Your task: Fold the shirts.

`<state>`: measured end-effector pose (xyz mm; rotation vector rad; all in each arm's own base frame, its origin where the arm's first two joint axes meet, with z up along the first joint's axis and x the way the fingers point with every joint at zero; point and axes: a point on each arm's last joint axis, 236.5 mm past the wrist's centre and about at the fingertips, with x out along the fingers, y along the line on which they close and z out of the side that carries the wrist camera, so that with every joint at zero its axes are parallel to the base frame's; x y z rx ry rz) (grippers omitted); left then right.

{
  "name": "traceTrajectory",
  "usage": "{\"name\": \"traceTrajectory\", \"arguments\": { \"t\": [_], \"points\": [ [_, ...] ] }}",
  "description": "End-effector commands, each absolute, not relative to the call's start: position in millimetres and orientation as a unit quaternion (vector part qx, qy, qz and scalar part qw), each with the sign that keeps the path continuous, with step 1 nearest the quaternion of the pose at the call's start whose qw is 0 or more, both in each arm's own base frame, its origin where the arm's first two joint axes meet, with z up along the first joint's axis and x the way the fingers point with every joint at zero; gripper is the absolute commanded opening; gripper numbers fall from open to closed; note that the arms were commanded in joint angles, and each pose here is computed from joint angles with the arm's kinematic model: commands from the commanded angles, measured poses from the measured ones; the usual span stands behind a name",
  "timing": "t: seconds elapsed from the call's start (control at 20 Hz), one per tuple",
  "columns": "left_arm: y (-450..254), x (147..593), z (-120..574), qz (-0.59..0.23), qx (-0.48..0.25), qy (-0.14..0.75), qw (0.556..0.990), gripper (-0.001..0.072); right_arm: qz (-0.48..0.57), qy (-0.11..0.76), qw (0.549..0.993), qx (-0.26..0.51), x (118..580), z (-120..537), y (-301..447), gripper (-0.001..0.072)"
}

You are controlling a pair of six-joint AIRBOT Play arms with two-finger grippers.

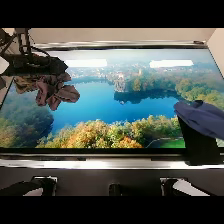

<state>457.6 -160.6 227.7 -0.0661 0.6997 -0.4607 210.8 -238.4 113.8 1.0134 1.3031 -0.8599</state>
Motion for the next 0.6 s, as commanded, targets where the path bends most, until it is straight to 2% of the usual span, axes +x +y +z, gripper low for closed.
{"name": "traceTrajectory", "arguments": {
  "t": [0.0, 0.2, 0.55],
  "points": [
    [-160.8, 457.4, 228.2, -0.224, -0.032, 0.339, 0.913, 0.003, -0.414, 0.622, 0.525, 0.407, 149.8, 50.0, -219.1, 0.0032],
    [-160.8, 457.2, 228.3, -0.224, -0.032, 0.339, 0.913, 0.0031, -0.41, 0.639, 0.493, 0.425, 134.1, -4.1, -193.3, 0.0032],
    [-160.9, 457.3, 228.1, -0.224, -0.033, 0.339, 0.913, 0.0031, -0.424, 0.634, 0.467, 0.448, 126.6, -33.1, -178.8, 0.0033]
  ]
}}
